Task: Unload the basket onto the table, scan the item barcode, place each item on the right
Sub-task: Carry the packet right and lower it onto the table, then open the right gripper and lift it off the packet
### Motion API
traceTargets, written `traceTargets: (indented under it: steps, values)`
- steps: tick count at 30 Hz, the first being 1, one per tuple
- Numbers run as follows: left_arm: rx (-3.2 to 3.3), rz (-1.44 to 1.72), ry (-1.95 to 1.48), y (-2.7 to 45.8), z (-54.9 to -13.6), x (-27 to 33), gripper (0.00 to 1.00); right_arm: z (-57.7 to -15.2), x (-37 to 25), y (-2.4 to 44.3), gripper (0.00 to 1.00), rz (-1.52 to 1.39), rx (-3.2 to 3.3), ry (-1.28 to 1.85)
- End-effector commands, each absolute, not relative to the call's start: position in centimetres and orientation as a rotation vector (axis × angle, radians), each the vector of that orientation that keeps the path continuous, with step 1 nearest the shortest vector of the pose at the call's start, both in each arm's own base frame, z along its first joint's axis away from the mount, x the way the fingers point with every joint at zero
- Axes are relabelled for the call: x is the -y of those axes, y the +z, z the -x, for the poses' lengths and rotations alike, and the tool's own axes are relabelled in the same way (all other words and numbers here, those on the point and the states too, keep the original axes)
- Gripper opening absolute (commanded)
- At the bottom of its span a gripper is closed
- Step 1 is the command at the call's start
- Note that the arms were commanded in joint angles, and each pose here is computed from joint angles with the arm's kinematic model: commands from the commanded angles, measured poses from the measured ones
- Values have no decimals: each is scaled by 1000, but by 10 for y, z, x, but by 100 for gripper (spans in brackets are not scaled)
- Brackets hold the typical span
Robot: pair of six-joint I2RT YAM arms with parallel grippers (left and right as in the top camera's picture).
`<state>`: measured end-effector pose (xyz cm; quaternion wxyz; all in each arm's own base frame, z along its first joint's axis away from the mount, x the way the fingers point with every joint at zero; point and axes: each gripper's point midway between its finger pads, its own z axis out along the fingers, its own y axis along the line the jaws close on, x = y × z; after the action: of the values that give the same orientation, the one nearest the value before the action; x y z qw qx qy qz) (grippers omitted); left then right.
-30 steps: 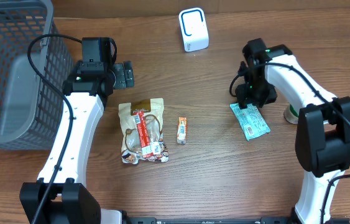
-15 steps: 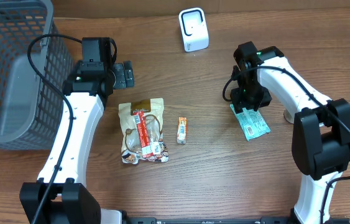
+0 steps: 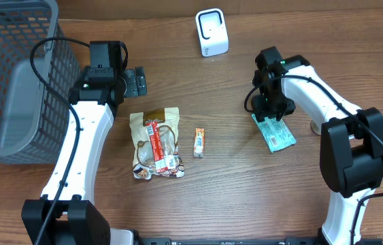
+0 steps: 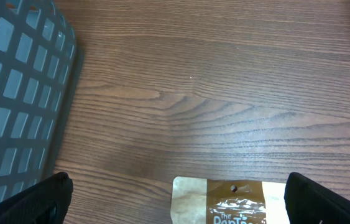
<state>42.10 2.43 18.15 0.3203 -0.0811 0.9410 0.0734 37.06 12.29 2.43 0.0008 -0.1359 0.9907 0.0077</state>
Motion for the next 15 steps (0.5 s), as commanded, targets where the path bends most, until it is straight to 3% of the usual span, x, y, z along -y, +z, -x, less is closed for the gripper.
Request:
traceTargets:
  steps: [1, 8, 15]
  values:
    - [-2458, 226, 200, 186, -423, -26, 100, -364, -117, 22, 57, 406, -3106, 18]
    - [-2458, 226, 200, 186, -423, -26, 100, -360, -116, 16, 58, 407, -3110, 17]
    - [-2458, 225, 200, 186, -423, -26, 100, -378, -123, 58, 62, 391, -3026, 49]
